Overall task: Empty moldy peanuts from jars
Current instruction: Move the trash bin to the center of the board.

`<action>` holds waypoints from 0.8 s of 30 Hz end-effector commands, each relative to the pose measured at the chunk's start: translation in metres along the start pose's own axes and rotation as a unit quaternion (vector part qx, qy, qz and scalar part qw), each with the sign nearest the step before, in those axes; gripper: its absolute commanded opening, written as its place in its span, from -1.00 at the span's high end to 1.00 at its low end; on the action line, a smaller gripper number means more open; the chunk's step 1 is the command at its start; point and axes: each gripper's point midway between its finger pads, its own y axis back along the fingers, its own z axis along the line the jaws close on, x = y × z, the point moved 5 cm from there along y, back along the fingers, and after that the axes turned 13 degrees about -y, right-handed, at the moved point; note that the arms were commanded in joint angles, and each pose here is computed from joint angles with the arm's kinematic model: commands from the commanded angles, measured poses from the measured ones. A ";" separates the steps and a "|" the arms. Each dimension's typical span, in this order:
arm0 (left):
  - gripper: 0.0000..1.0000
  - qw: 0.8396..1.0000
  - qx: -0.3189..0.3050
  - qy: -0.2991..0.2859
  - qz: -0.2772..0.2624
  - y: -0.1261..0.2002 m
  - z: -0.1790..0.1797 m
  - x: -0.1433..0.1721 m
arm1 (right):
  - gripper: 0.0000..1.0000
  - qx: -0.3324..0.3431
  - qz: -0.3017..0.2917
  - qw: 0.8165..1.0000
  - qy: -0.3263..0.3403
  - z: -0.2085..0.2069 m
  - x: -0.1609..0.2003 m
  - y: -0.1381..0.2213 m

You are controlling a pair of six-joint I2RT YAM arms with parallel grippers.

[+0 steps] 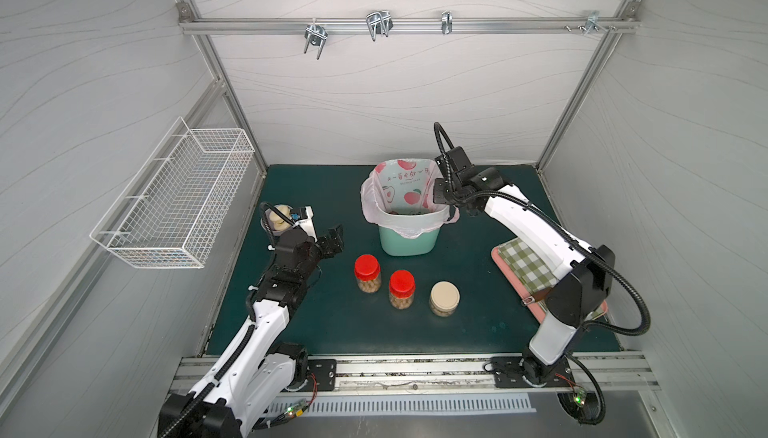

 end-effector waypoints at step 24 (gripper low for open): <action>-0.79 0.999 0.000 0.001 -0.033 0.005 -0.002 -0.018 | 1.00 -0.062 -0.026 0.997 -0.047 -0.005 -0.007 0.034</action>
